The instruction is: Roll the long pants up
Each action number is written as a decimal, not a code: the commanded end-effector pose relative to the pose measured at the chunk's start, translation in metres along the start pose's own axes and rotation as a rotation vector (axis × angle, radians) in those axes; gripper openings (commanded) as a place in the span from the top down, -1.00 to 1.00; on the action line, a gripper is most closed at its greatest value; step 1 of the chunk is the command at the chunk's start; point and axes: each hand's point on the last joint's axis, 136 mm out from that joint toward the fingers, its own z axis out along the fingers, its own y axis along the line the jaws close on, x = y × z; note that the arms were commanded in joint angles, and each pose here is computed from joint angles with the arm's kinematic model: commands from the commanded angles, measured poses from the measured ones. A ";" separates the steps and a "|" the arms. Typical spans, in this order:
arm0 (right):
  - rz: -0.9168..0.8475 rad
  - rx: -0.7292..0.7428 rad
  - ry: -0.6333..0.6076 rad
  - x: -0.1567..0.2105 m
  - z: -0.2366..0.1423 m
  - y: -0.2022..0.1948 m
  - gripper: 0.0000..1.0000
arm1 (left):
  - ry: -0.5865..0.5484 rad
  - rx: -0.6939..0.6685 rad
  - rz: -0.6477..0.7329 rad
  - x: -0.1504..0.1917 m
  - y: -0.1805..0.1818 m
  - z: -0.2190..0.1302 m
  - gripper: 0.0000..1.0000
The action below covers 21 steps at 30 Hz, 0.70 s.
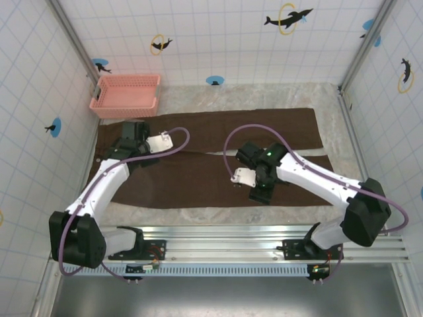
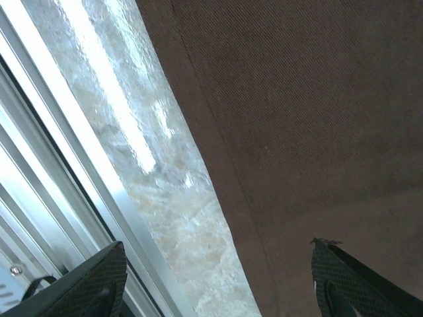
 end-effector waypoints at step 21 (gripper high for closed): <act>0.004 0.002 0.077 -0.017 0.089 0.003 0.01 | 0.013 -0.121 -0.117 -0.008 0.053 -0.015 -0.94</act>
